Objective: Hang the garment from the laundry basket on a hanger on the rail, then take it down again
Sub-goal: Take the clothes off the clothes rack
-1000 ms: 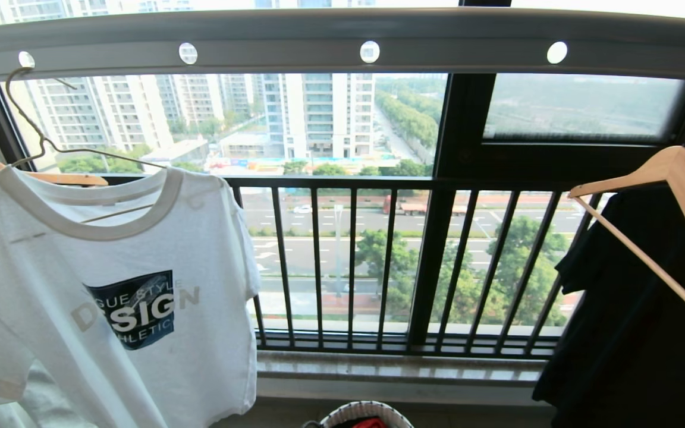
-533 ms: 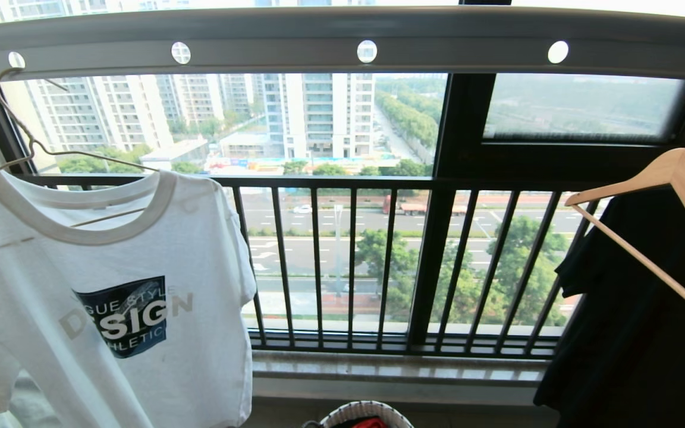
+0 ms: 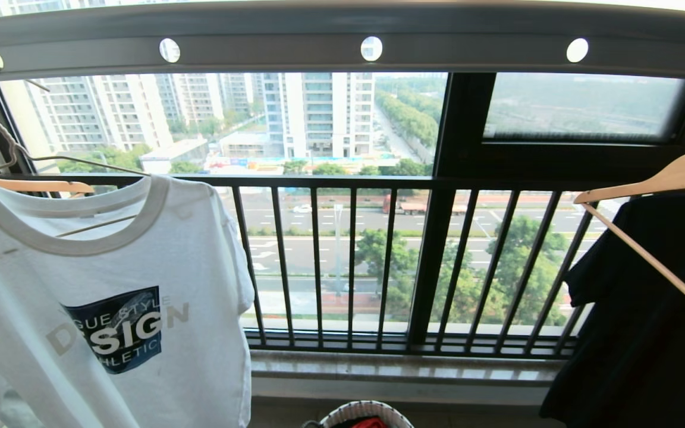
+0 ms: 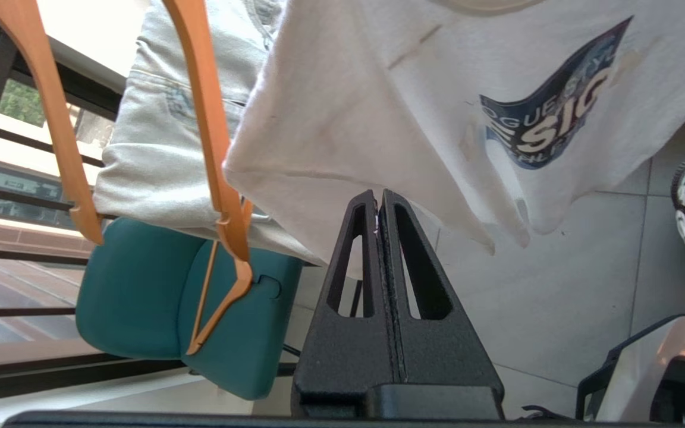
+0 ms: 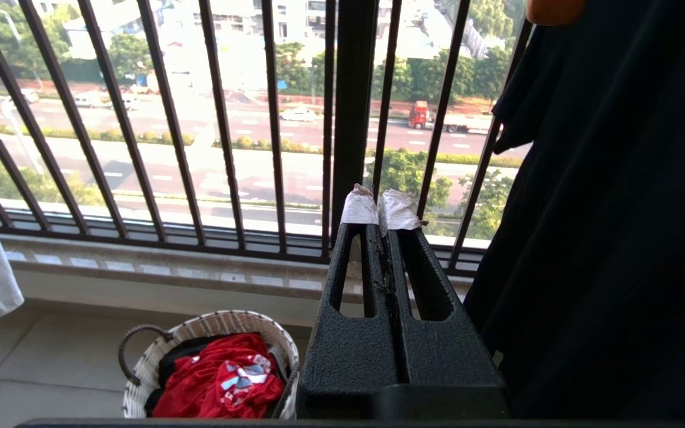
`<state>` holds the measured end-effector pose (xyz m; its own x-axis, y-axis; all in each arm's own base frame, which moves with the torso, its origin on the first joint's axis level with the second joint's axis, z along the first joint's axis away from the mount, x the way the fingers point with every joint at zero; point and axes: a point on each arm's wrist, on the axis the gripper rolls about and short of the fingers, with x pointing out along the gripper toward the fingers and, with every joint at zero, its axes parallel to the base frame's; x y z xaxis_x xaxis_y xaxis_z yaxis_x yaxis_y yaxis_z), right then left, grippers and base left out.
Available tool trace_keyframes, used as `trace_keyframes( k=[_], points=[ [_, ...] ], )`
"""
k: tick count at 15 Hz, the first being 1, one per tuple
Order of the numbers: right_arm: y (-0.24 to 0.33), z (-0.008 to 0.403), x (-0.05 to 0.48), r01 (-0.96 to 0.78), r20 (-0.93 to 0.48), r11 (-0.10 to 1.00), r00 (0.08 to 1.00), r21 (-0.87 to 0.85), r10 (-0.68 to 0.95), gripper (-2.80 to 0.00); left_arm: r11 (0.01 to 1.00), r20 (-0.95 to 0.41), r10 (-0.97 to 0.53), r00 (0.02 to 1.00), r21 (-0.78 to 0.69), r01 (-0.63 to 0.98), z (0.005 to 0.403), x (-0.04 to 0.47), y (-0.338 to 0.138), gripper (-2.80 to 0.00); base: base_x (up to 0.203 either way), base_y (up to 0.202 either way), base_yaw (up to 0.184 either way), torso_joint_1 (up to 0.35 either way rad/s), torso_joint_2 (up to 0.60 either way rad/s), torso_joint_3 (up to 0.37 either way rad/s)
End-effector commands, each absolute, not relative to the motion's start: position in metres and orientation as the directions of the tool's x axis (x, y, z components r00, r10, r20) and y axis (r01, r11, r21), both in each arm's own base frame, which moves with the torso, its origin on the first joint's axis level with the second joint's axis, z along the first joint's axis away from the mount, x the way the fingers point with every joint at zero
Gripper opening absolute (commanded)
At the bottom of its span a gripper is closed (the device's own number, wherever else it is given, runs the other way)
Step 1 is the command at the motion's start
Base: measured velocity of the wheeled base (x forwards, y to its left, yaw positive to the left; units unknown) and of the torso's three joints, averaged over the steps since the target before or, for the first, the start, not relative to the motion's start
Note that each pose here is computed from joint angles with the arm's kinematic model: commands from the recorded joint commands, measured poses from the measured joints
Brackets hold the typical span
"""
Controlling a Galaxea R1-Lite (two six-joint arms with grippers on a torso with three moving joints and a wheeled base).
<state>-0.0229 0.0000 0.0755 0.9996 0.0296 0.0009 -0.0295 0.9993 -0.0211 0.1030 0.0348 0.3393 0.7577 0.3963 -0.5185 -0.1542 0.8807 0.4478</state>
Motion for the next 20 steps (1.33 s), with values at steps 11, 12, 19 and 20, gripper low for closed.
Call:
trace_keyframes(
  k=[11, 12, 19, 20],
  points=[
    [0.0, 0.075, -0.023, -0.031, 0.0, 0.999, 1.0, -0.021, 0.031, -2.8, 0.908, -0.474, 0.23, 0.85, 0.418, -0.013, 0.375, 0.161, 0.093, 0.0, 0.0, 0.0, 0.0, 0.0, 0.0, 0.0],
    [0.0, 0.075, -0.023, -0.031, 0.0, 0.999, 1.0, -0.021, 0.031, -2.8, 0.916, -0.468, 0.178, 0.866, 0.401, 0.029, 0.375, 0.165, 0.097, 0.0, 0.0, 0.0, 0.0, 0.0, 0.0, 0.0],
    [0.0, 0.075, -0.023, -0.031, 0.0, 0.999, 1.0, -0.021, 0.031, -2.8, 0.925, -0.433, -0.188, 0.881, 0.224, 0.308, 0.355, 0.201, 0.125, 0.0, 0.0, 0.0, 0.0, 0.0, 0.0, 0.0],
    [0.0, 0.075, -0.023, -0.031, 0.0, 0.999, 1.0, -0.021, 0.031, -2.8, 0.917, -0.416, -0.24, 0.877, 0.2, 0.345, 0.353, 0.207, 0.13, 0.0, 0.0, 0.0, 0.0, 0.0, 0.0, 0.0]
  ],
)
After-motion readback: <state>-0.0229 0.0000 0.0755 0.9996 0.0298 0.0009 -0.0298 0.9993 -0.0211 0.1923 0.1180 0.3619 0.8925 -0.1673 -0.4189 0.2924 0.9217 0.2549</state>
